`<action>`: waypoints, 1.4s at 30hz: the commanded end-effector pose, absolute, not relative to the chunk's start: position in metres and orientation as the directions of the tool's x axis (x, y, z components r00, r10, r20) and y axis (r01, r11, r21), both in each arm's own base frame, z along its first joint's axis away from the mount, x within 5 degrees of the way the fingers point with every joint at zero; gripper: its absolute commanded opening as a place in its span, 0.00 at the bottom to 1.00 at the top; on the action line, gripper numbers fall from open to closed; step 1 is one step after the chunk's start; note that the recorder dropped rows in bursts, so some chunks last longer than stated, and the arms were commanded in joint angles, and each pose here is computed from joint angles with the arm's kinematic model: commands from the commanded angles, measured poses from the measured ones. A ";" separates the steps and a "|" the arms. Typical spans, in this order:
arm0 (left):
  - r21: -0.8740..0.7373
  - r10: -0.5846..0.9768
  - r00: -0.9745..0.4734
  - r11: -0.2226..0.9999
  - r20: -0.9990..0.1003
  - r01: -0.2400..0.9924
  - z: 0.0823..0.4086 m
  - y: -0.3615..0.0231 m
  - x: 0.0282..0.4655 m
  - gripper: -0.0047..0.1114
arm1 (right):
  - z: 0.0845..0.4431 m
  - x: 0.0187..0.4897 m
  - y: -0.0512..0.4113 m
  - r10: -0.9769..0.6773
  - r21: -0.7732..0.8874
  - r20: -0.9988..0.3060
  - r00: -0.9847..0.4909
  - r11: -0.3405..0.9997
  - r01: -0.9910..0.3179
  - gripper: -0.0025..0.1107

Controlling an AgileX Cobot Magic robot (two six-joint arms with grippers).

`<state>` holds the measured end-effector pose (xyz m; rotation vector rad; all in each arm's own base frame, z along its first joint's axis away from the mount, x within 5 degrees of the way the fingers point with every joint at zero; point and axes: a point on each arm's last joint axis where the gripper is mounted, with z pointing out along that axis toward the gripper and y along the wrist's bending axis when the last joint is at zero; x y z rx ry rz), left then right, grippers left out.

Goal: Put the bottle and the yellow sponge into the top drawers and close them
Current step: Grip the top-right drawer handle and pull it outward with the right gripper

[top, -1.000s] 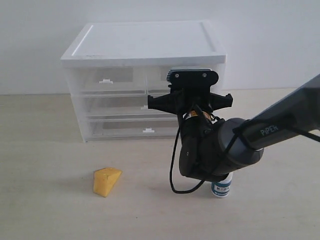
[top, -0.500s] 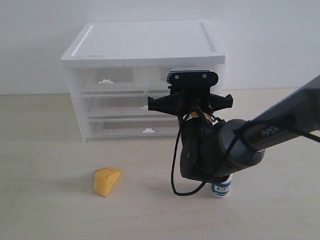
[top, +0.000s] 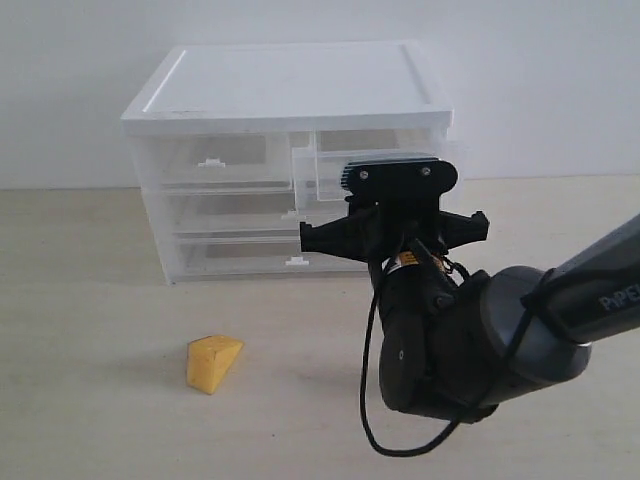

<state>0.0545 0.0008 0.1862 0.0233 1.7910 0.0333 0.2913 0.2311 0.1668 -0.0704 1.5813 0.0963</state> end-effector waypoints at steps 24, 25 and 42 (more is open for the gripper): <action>0.034 0.032 -0.218 0.999 -0.975 -0.005 0.185 0.001 0.054 0.08 | 0.174 0.215 0.238 -0.065 -0.059 -0.997 -0.048 0.991 -0.122 0.04; 0.034 0.032 -0.218 0.999 -0.975 -0.005 0.185 0.001 0.054 0.08 | 0.173 0.215 0.238 -0.065 -0.058 -0.996 -0.055 0.991 -0.123 0.08; 0.034 0.032 -0.218 0.999 -0.975 -0.005 0.185 0.001 0.054 0.08 | 0.167 0.215 0.231 -0.084 -0.079 -0.988 -0.130 0.996 -0.047 0.63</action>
